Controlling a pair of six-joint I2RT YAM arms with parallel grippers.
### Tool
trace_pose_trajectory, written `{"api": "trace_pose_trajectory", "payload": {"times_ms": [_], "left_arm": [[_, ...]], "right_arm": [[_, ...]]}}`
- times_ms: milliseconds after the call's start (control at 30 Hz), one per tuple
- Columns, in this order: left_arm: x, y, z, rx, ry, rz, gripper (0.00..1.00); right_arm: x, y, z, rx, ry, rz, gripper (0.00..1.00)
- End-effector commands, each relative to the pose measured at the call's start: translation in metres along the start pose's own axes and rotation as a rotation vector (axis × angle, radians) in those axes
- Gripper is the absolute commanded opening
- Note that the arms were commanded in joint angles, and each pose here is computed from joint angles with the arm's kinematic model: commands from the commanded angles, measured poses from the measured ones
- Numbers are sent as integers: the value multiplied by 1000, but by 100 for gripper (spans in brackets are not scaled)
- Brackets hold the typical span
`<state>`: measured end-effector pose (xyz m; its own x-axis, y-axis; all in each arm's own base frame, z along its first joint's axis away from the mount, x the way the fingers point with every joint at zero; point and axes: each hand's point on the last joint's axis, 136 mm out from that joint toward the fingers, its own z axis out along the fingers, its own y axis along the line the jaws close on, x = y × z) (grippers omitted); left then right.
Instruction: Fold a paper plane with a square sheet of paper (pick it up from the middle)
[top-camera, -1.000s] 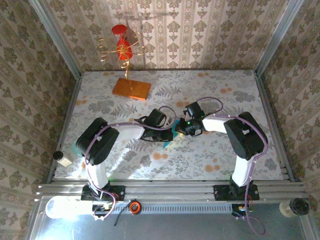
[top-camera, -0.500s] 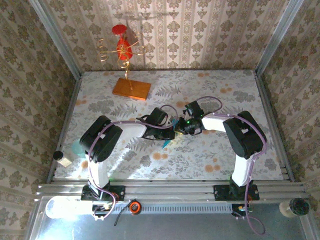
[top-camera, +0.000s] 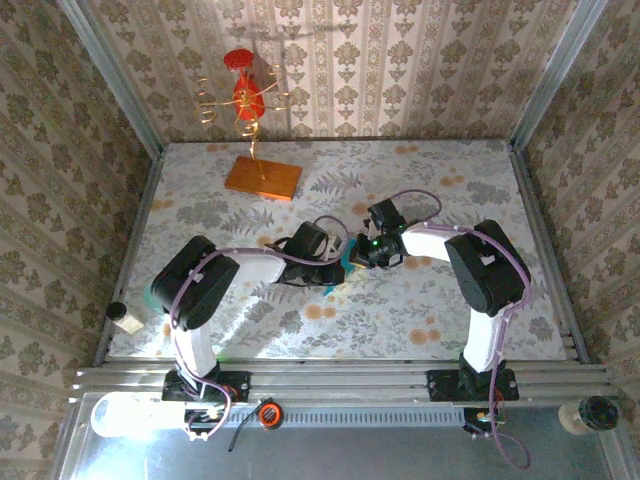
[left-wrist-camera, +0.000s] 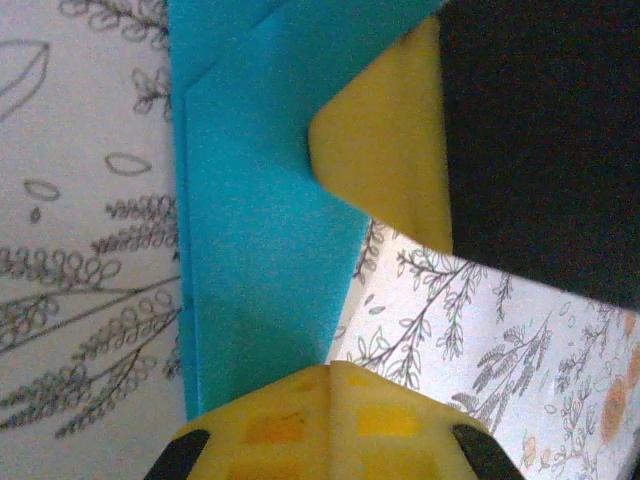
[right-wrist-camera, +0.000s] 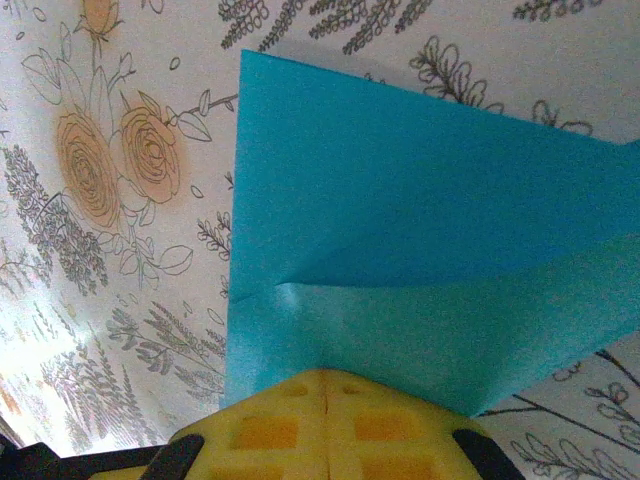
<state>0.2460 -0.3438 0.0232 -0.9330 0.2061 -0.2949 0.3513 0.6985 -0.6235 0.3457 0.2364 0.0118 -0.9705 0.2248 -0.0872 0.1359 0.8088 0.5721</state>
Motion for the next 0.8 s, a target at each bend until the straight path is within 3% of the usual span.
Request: {"api": "trace_pose_trajectory", "payload": {"times_ms": [0, 467, 767], "left_arm": [[41, 18, -7, -55, 123, -55, 0], [87, 33, -22, -135, 238, -35, 0], [108, 44, -32, -167, 247, -74, 0]], "right_arm": [[32, -75, 13, 272, 98, 76, 8], [32, -76, 15, 276, 107, 72, 8], [32, -74, 14, 269, 109, 68, 9]]}}
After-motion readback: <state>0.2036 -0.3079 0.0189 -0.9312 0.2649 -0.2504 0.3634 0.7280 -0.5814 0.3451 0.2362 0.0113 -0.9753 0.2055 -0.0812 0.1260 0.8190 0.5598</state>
